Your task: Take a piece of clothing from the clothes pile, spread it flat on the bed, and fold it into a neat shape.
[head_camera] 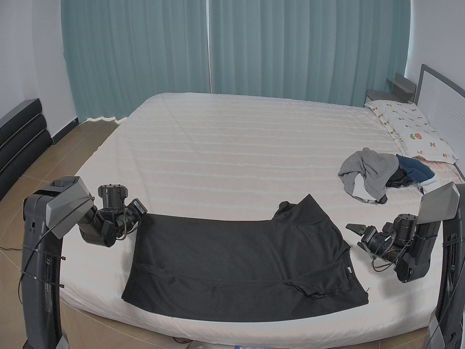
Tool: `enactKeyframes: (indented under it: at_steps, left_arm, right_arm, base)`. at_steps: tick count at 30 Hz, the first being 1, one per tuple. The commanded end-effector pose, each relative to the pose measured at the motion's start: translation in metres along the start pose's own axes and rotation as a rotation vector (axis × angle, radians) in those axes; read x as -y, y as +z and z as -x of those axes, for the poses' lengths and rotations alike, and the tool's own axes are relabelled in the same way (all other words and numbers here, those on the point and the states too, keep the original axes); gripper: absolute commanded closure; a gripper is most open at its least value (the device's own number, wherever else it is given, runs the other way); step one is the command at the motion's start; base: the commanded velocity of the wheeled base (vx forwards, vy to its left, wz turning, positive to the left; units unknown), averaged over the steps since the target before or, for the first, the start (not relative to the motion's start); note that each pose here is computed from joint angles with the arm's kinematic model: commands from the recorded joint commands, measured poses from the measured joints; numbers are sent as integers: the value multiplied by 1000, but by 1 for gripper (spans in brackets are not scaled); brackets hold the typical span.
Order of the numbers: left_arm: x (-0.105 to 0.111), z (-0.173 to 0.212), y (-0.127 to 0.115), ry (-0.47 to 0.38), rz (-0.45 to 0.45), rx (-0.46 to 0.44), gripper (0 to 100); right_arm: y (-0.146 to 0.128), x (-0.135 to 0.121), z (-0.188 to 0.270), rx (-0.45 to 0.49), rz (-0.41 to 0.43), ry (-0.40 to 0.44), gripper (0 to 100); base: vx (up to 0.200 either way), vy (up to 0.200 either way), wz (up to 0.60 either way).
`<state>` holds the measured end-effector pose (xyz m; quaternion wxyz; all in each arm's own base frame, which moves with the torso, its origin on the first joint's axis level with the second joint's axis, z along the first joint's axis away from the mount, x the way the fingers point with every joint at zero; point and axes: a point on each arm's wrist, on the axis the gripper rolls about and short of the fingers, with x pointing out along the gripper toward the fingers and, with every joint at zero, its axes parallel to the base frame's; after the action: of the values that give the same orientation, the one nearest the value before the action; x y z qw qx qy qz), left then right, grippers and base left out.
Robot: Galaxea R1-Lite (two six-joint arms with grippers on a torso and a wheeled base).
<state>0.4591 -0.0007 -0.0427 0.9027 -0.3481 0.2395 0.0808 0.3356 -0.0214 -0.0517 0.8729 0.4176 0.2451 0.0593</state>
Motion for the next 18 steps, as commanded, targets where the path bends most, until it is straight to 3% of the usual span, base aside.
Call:
enactKeyframes:
  at_steps: [1, 6, 9, 18]
  left_arm:
    - [1, 4, 1, 0, 16, 6, 100]
    - [0, 4, -1, 4, 16, -1, 100]
    - [-2, 4, -4, 10, 15, -10, 100]
    - [-3, 4, -5, 12, 15, -12, 100]
  right_arm:
    - [14, -24, -14, 41, 70, 53, 0]
    - [28, -60, -32, 3, 134, 75, 0]
    - [27, -86, -65, -4, 209, 38, 0]
    - [13, -99, -126, -106, 358, -32, 0]
  base:
    - [0, 0, 0]
    - [0, 0, 0]
    - [0, 0, 0]
    - [0, 0, 0]
